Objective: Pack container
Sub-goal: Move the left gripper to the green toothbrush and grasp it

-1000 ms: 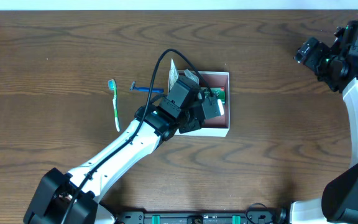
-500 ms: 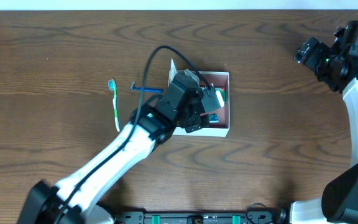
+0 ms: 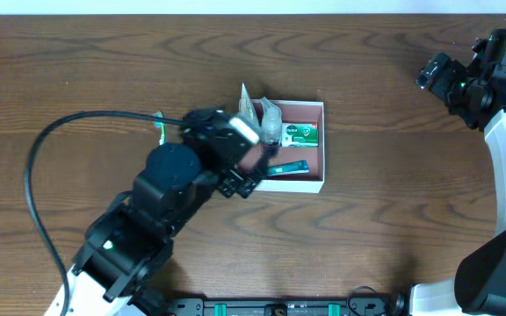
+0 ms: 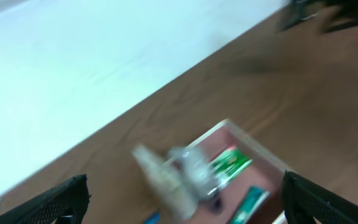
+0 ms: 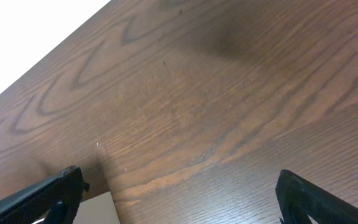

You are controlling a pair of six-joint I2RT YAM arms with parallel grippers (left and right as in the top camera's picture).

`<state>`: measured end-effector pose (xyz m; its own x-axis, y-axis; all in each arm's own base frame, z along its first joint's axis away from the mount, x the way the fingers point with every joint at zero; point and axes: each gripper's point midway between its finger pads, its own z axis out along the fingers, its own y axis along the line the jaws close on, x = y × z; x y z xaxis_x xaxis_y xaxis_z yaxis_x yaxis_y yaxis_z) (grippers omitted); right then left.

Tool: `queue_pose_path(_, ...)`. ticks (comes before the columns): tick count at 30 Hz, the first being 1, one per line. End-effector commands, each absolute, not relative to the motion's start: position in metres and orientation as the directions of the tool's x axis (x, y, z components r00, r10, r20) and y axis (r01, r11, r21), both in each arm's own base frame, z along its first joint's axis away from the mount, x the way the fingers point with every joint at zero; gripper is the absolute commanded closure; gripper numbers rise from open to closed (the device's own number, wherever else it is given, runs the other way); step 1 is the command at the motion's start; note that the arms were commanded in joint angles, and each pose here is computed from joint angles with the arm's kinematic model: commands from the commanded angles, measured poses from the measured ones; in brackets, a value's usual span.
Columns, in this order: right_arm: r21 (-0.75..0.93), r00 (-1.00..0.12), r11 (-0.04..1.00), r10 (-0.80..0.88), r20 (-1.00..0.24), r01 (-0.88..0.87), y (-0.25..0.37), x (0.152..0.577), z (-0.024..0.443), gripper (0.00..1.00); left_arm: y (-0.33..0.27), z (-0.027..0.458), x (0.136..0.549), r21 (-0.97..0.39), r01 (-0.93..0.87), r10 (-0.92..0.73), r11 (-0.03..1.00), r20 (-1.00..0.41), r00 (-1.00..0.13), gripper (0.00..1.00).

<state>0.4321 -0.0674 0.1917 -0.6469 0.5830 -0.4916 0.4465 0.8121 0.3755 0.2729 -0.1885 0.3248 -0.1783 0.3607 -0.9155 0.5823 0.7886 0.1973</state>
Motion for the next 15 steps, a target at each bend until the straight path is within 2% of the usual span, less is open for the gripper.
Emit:
queue_pose_path(1, 0.373, -0.631, 0.819, 0.574, -0.521, 0.437, -0.072, 0.433, 0.204, 0.01, -0.131, 0.306, 0.302, 0.178, 0.283, 0.275, 0.943, -0.894, -0.354, 0.02)
queue_pose_path(3, 0.373, -0.632, 0.819, 0.574, -0.521, 0.437, -0.072, 0.433, 0.204, 0.01, -0.101, 0.288, 0.315, 0.171, 0.132, 0.213, 0.976, -0.869, -0.446, 0.02)
queue_pose_path(7, 0.373, -0.632, 0.819, 0.574, -0.521, 0.437, -0.072, 0.433, 0.204, 0.01, -0.065, 0.251, 0.339, 0.129, -0.043, 0.082, 0.991, -0.820, -0.566, 0.02)
queue_pose_path(12, 0.373, -0.632, 0.819, 0.574, -0.521, 0.437, -0.072, 0.433, 0.204, 0.01, -0.022, 0.202, 0.365, 0.079, -0.252, -0.107, 0.965, -0.755, -0.647, 0.02)
queue_pose_path(15, 0.373, -0.632, 0.819, 0.574, -0.521, 0.437, -0.072, 0.433, 0.204, 0.01, -0.009, 0.174, 0.374, 0.072, -0.289, -0.157, 0.955, -0.703, -0.694, 0.02)
